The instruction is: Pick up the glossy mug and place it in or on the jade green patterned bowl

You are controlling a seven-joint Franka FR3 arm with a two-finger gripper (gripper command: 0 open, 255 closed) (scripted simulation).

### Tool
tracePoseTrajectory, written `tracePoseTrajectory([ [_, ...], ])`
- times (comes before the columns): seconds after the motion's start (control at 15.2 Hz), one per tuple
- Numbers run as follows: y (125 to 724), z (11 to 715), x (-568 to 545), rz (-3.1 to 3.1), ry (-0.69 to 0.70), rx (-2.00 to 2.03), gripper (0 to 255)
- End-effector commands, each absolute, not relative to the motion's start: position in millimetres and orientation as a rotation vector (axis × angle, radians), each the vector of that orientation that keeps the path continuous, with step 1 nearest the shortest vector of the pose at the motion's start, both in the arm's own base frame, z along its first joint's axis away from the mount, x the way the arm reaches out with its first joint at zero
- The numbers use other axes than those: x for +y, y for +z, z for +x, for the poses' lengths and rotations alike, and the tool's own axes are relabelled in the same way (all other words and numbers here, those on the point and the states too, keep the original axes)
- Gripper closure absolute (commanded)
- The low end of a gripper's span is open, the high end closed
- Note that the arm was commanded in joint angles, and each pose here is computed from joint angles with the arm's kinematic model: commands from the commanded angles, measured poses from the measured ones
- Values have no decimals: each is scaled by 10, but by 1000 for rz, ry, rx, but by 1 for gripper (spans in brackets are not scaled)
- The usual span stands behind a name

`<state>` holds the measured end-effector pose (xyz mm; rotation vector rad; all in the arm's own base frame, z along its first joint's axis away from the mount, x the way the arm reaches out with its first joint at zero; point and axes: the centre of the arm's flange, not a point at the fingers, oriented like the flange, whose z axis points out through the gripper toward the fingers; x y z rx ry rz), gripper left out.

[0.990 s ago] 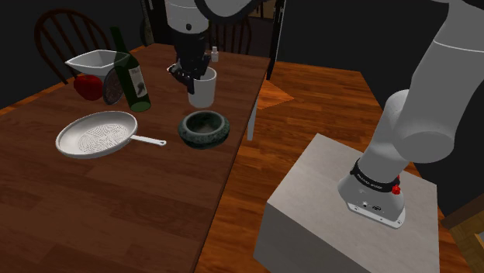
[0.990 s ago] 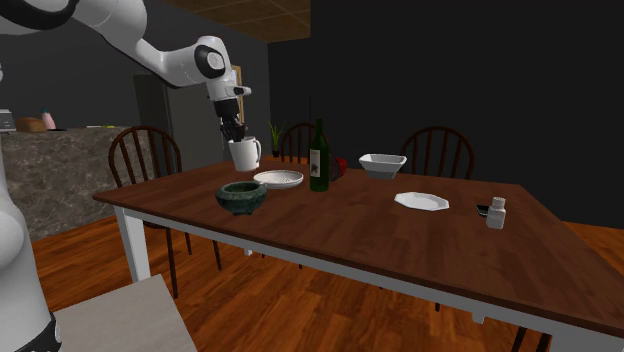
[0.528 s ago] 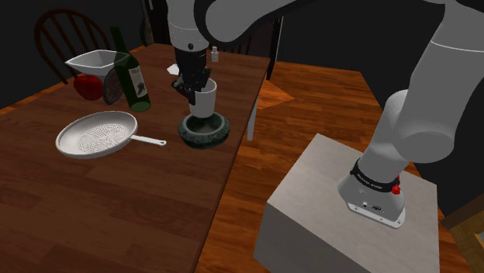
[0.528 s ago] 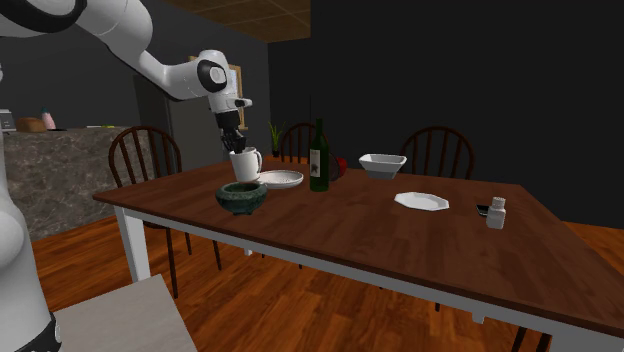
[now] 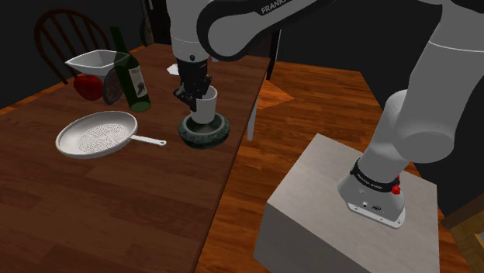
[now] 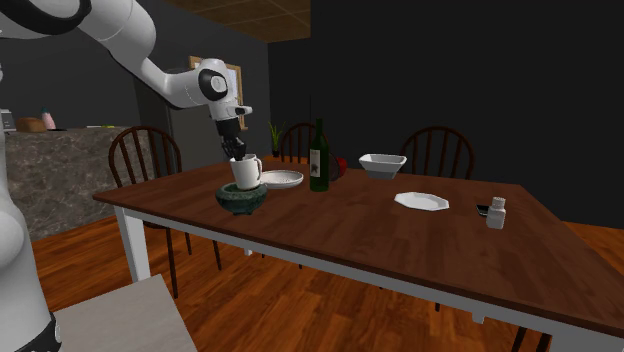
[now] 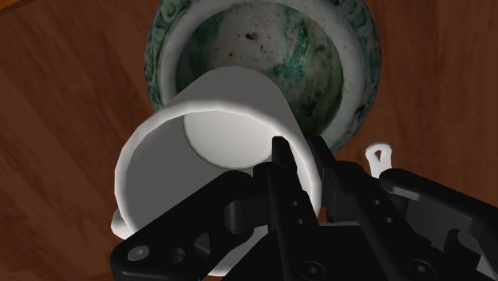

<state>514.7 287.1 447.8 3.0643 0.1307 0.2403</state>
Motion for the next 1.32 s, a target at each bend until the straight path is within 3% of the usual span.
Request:
tracePoseTrajectory([
  [0.0, 4477, 5148, 2872, 3064, 241, 131, 255],
  [0.2, 4477, 5148, 2872, 3064, 241, 131, 255],
  [0.26, 4477, 5148, 2873, 3064, 241, 131, 0],
  [0.59, 4477, 5148, 2872, 3064, 241, 131, 0],
  [0.86, 4969, 5068, 2901, 3064, 241, 131, 0],
  [1.25, 4969, 5068, 2901, 3064, 241, 131, 0],
])
